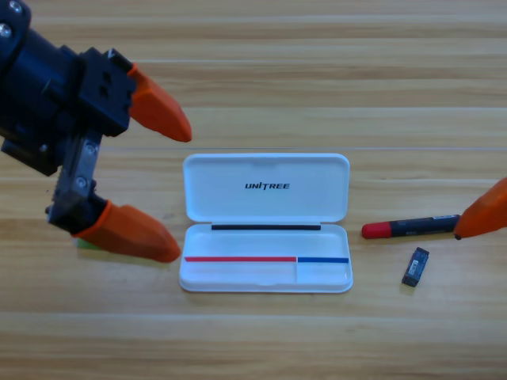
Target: Clean up eraser and pencils
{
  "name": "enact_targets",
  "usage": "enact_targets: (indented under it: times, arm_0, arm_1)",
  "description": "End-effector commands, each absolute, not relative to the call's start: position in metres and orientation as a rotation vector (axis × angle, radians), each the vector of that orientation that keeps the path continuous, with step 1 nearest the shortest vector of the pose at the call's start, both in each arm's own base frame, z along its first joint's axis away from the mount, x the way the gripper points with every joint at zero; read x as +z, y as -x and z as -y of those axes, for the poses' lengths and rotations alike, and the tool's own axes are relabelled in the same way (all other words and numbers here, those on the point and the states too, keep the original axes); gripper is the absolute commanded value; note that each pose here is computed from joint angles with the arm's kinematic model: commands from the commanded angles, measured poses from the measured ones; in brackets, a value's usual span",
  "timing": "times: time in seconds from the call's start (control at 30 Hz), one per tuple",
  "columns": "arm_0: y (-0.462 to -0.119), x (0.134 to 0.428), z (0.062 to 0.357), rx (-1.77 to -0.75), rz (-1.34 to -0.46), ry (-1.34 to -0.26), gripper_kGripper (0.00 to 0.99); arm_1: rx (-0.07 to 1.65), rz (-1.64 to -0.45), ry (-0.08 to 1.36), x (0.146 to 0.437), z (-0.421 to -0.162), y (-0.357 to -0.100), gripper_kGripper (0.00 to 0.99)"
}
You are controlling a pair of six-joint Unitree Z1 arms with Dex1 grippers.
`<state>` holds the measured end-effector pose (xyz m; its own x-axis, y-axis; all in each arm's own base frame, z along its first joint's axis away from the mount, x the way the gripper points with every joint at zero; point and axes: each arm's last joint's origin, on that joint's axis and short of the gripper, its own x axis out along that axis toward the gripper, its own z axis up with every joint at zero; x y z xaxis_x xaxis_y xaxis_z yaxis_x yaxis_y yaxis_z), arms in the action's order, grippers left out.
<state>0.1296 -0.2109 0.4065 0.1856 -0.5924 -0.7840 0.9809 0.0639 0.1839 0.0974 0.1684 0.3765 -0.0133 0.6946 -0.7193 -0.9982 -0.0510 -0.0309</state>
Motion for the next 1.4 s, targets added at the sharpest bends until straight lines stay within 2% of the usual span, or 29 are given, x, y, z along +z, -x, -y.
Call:
enact_targets:
  times: [0.03, 0.23, 0.4, 0.57, 0.7, 0.8, 0.93, 1.03, 1.13, 1.2, 1.3, 1.4]
  arm_0:
    - [-0.124, 0.405, 0.211, -1.313, -0.607, -0.835, 0.989]
    - [-0.125, 0.401, 0.212, -1.302, -0.618, -0.858, 0.989]
    - [-0.128, 0.395, 0.216, -1.294, -0.648, -0.885, 0.990]
    - [-0.130, 0.399, 0.214, -1.253, -0.631, -0.906, 0.990]
    - [-0.130, 0.404, 0.210, -1.208, -0.608, -0.969, 0.989]
    - [-0.138, 0.412, 0.204, -1.107, -0.586, -1.034, 0.989]
    - [-0.171, 0.424, 0.183, -1.011, -0.600, -1.085, 0.989]
    - [-0.198, 0.422, 0.170, -0.950, -0.643, -1.143, 0.989]
    - [-0.224, 0.409, 0.159, -0.927, -0.734, -1.200, 0.989]
    - [-0.238, 0.397, 0.153, -0.931, -0.797, -1.230, 0.989]
    - [-0.259, 0.376, 0.148, -0.949, -0.899, -1.245, 0.989]
    - [-0.276, 0.353, 0.149, -0.990, -0.973, -1.233, 0.988]
  arm_1:
    - [1.550, -0.650, 0.672, 0.361, -0.176, -0.096, 0.989]
    - [1.539, -0.654, 0.656, 0.361, -0.175, -0.095, 0.989]
    - [1.432, -0.685, 0.574, 0.368, -0.162, -0.104, 0.990]
    - [1.239, -0.821, 0.429, 0.364, -0.149, -0.124, 0.990]
    - [1.058, -0.961, 0.266, 0.359, -0.139, -0.140, 0.986]
    - [0.868, -1.026, 0.191, 0.356, -0.136, -0.145, 0.985]
    - [0.638, -1.090, 0.144, 0.349, -0.132, -0.152, 0.980]
    - [0.550, -1.161, 0.139, 0.340, -0.134, -0.159, 0.979]
    - [0.471, -1.231, 0.137, 0.326, -0.143, -0.166, 0.979]
    - [0.434, -1.297, 0.126, 0.314, -0.153, -0.172, 0.983]
    - [0.275, -1.396, 0.020, 0.297, -0.166, -0.184, 0.988]
    - [0.149, -1.443, -0.059, 0.281, -0.181, -0.195, 0.989]
